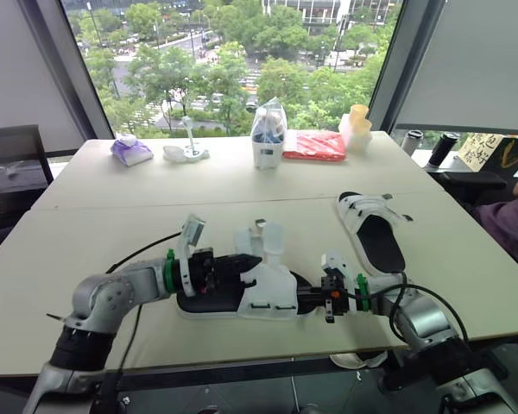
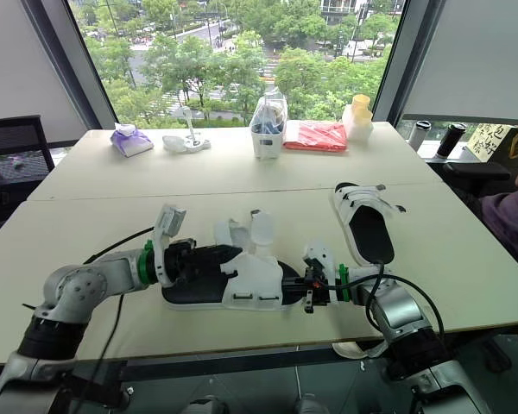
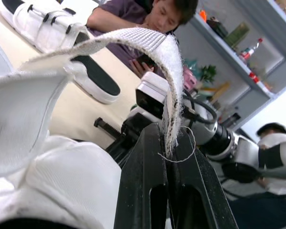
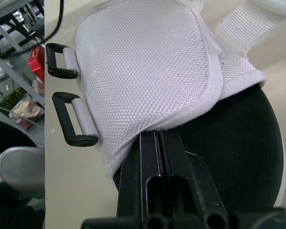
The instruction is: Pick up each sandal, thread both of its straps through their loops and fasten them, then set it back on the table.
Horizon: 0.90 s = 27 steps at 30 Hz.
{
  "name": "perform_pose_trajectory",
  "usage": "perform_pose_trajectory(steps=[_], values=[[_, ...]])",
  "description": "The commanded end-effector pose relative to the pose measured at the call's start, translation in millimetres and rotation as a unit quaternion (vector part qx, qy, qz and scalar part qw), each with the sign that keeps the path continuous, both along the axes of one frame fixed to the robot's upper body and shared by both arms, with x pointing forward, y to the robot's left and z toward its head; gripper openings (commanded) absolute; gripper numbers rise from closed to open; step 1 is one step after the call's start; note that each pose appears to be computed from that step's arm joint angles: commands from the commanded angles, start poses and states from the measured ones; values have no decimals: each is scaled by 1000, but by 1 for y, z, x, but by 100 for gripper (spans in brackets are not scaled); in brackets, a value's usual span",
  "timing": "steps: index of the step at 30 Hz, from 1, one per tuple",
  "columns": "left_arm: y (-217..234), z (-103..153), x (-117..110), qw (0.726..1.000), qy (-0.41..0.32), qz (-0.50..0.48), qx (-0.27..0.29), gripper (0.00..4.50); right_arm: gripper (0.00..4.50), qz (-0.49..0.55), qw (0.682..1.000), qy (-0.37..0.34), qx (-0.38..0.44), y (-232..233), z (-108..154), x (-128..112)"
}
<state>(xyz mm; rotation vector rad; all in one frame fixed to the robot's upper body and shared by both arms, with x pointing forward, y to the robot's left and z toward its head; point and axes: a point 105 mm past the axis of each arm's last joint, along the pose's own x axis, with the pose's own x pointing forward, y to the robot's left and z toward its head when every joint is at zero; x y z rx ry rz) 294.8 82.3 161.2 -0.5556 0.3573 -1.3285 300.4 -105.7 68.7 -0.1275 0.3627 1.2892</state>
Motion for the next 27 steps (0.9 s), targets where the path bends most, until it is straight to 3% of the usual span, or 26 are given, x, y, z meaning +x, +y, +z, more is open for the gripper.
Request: perform_pose_trajectory(steps=[1, 12, 19, 24, 27], values=[[-4, -5, -2, 1000, 16, -26, 0, 2, 0, -26, 996, 62, -55, -11, -40, -9], [-23, -19, -16, 996, 19, -84, 16, 2, 0, -32, 996, 66, -54, -11, -43, -12], [-22, -30, -8, 997, -25, -60, 48, 2, 0, -38, 996, 63, -49, -10, -42, -12], [-16, -3, -4, 998, -5, -68, -8, 2, 0, -37, 996, 63, -49, -9, -42, -11], [-15, -1, -6, 997, 2, -70, -13, 2, 0, -36, 996, 62, -49, -8, -42, -10]])
